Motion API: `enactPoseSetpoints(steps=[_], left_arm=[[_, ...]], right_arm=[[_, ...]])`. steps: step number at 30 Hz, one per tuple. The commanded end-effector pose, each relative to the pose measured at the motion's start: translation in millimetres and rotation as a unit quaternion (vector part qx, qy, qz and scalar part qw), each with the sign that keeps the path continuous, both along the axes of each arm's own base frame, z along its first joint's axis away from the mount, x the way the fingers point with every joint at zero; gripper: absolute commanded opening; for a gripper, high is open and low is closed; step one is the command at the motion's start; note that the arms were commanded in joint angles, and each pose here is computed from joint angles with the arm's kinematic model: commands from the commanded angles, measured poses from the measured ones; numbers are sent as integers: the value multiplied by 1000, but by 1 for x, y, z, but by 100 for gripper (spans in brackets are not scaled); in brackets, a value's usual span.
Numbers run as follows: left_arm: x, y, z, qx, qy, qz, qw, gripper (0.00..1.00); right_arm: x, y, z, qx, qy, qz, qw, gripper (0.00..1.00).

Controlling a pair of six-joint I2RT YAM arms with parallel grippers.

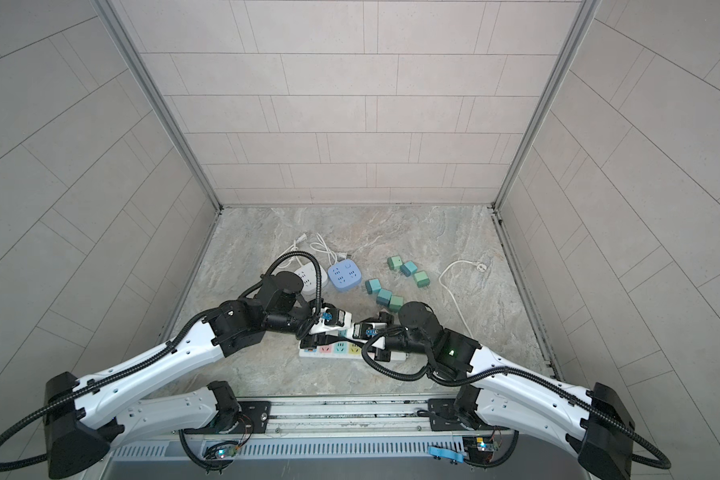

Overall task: Insert the plug
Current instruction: 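Grasp the teal adapter with the left gripper beside the right gripper, then open the right gripper and withdraw it while the left gripper holds the adapter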

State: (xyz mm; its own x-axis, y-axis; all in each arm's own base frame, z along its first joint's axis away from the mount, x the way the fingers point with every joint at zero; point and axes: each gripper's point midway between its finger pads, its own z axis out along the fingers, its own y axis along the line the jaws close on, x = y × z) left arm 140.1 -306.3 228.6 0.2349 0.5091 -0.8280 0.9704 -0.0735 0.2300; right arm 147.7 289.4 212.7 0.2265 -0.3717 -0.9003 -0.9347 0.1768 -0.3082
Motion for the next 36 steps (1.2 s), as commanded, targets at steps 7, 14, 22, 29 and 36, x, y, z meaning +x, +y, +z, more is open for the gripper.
enactPoseSetpoints(steps=[7,14,22,29,36], left_arm=[[1,-5,7,-11,-17,-17,1000,42],[-1,-6,5,-8,-14,-24,1000,30],[14,-4,7,-7,-21,23,999,14],[40,2,10,13,-58,85,995,7],[62,22,22,80,-95,143,982,0]], right_arm=[[-12,7,19,40,-9,38,998,1],[-10,10,20,42,-1,37,998,9],[-1,-1,22,48,-12,-7,999,39],[7,-15,12,26,-15,-50,998,58],[42,-49,27,60,-13,-199,978,58]])
